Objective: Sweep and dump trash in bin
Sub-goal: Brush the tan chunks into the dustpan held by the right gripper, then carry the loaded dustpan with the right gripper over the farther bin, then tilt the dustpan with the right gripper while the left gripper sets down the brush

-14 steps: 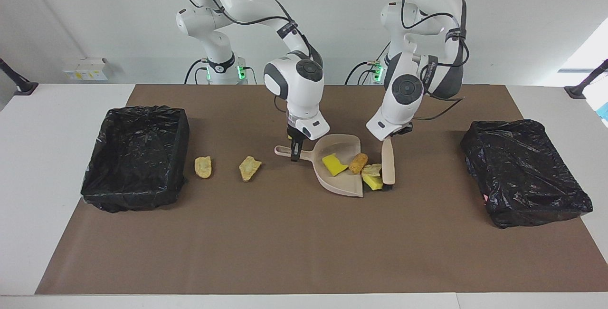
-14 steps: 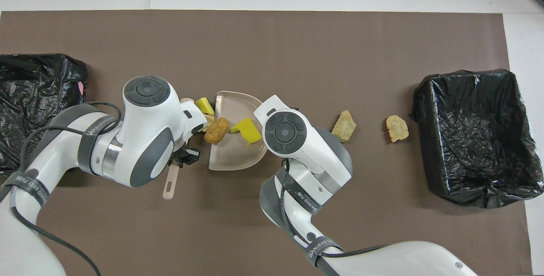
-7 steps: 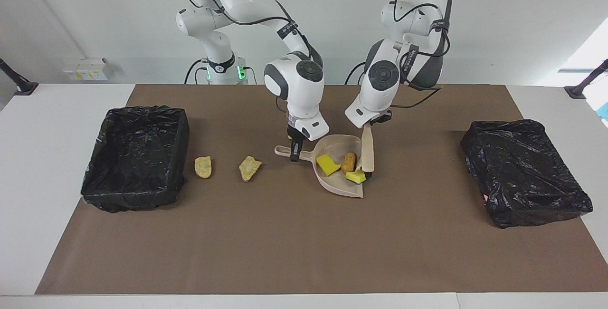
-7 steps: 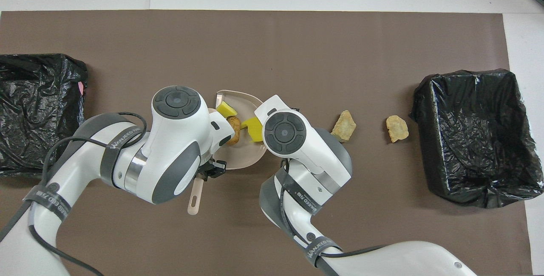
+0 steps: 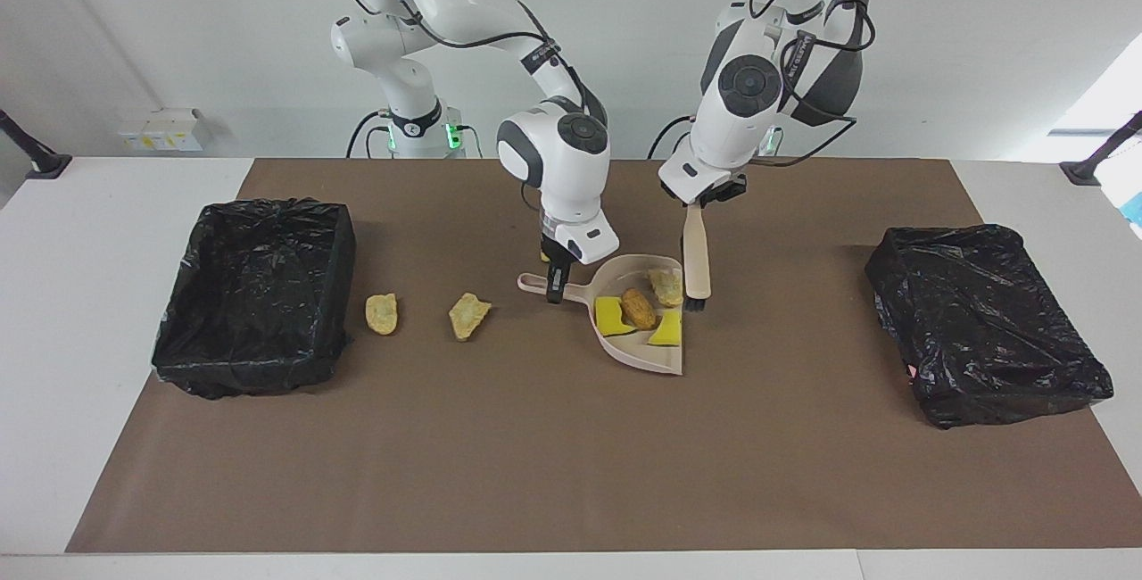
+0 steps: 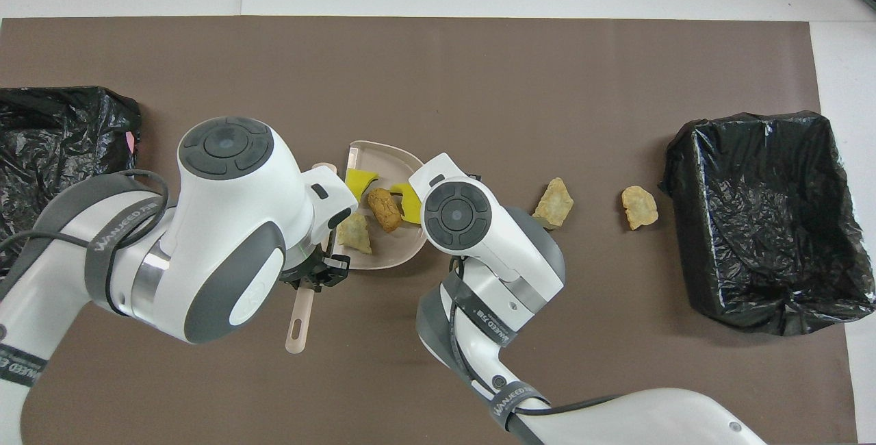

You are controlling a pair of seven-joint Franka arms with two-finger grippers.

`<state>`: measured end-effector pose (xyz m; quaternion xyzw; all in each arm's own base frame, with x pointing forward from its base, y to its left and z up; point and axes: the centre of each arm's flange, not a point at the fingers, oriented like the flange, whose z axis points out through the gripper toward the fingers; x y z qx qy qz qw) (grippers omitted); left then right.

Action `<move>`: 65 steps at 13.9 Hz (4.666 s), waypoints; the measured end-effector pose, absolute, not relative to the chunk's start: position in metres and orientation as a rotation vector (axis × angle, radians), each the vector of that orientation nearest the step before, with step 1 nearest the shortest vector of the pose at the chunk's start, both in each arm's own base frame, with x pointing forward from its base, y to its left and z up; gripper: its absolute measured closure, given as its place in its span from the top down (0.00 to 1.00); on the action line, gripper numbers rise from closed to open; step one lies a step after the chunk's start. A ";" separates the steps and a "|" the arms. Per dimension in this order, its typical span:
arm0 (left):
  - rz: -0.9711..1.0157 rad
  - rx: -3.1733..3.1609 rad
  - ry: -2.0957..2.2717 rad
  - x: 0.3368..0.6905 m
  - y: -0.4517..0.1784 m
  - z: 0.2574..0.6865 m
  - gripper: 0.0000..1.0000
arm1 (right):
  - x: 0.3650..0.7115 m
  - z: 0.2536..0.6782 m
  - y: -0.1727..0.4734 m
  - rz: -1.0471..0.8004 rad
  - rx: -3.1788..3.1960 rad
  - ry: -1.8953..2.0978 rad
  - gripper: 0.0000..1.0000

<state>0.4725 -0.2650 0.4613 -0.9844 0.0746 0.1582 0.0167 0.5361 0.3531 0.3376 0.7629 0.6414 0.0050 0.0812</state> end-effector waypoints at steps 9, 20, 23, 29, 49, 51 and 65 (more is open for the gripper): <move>0.517 -3.083 0.171 0.447 -0.224 0.530 0.26 | 0.555 0.393 0.315 0.014 2.334 1.835 0.33; 0.418 -3.197 0.074 0.327 -0.341 0.468 0.26 | 0.589 0.525 0.087 -0.069 2.311 1.941 0.33; 0.406 -3.171 0.056 0.292 -0.381 0.409 0.26 | 0.589 0.536 -0.012 -0.102 2.277 1.992 0.33; 0.466 -3.116 0.034 0.289 -0.385 0.371 0.26 | 0.566 0.549 -0.147 -0.136 2.220 2.047 0.33; 0.409 -3.152 0.096 0.291 -0.373 0.340 0.26 | 0.531 0.562 -0.251 -0.397 2.022 1.945 0.33; 0.408 -3.150 0.068 0.291 -0.373 0.340 0.26 | 0.532 0.557 -0.237 -0.471 1.990 1.884 0.33; 0.361 -3.187 -0.149 0.343 -0.351 0.374 1.00 | 0.519 0.571 -0.183 -0.920 1.666 1.733 0.33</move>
